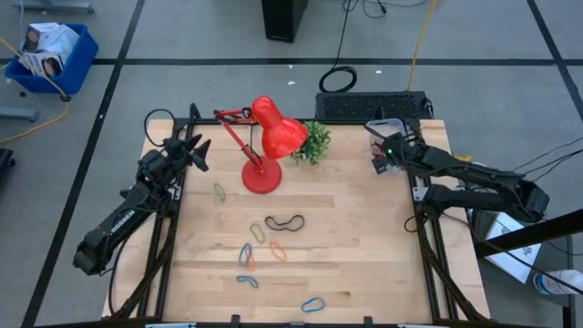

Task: Pick and place rubber bands into bin
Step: Put the bottom orange rubber band into the transparent bin

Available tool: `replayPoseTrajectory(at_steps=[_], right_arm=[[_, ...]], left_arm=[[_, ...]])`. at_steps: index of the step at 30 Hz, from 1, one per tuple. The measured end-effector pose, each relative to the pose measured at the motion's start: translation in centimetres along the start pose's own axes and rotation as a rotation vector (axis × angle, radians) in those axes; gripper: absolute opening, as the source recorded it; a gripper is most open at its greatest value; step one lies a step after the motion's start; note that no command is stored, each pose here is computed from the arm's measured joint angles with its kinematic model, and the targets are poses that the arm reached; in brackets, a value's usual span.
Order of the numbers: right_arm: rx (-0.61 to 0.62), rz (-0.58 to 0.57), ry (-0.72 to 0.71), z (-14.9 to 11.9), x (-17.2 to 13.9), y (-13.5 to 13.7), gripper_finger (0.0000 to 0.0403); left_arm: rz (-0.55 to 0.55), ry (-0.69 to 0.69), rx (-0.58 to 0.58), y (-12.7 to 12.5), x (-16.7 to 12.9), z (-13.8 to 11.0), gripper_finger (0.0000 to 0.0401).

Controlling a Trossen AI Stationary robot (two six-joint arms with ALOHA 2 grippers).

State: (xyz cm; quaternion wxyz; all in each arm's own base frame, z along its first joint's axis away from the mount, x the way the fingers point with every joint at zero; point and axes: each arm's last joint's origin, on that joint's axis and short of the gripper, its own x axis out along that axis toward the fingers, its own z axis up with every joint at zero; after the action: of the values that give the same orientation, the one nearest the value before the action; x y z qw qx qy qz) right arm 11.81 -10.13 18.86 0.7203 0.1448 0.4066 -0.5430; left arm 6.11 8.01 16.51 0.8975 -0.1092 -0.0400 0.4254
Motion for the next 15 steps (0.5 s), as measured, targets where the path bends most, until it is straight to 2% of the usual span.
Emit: replayPoseTrajectory(at_steps=[15], right_arm=[[-0.017,0.014,-0.040,0.41,-0.01,0.16,0.0015]], left_arm=[[0.001,0.001,0.000,0.00,0.00,-0.01,0.0230]])
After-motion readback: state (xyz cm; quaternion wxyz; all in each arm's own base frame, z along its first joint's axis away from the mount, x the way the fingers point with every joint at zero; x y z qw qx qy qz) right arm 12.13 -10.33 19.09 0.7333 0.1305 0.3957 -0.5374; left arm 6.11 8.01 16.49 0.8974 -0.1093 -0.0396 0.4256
